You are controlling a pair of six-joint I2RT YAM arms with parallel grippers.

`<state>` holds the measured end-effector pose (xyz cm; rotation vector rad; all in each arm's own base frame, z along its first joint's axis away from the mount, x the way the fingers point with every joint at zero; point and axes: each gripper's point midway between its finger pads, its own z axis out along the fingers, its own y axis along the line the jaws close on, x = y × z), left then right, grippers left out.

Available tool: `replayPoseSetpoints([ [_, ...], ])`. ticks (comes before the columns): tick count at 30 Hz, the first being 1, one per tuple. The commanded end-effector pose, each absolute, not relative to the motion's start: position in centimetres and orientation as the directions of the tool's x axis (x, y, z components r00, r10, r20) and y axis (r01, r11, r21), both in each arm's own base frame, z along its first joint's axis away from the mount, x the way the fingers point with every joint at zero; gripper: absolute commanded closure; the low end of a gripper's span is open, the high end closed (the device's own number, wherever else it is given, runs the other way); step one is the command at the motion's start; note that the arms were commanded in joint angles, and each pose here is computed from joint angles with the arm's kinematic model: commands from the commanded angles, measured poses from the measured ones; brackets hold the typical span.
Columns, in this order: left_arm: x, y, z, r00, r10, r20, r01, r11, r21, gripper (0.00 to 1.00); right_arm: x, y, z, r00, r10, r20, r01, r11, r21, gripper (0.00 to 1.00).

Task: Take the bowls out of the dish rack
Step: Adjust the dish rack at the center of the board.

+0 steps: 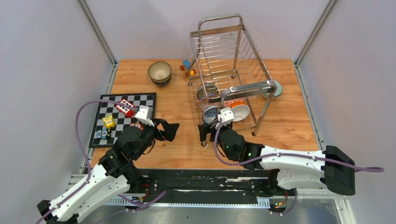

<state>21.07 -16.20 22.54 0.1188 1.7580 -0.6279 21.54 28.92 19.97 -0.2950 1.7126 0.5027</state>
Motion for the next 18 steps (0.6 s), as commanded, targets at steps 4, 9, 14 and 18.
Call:
replayPoseSetpoints([
  [4, 20.7, -15.4, 22.2, -0.299, -0.256, -0.919, 0.366, 0.859, -0.358, 0.02, 23.3, 28.9, 22.6, -0.168, 0.199, -0.966, -0.340, 0.908, 0.246, 0.28],
  [9, 20.8, -15.3, 22.4, -0.293, -0.260, -0.920, 0.360, 0.861, -0.359, 0.02, 23.3, 27.8, 21.4, -0.189, 0.176, -0.966, -0.314, 0.921, 0.229, 0.55],
  [14, 21.1, -15.7, 21.9, -0.314, -0.225, -0.923, 0.363, 0.869, -0.335, 0.02, 22.8, 26.8, 20.8, -0.210, 0.155, -0.965, -0.315, 0.924, 0.217, 0.68],
  [18, 21.6, -16.0, 22.2, -0.311, -0.188, -0.932, 0.369, 0.880, -0.300, 0.01, 22.2, 25.7, 20.1, -0.230, 0.114, -0.967, -0.322, 0.928, 0.186, 0.80],
])
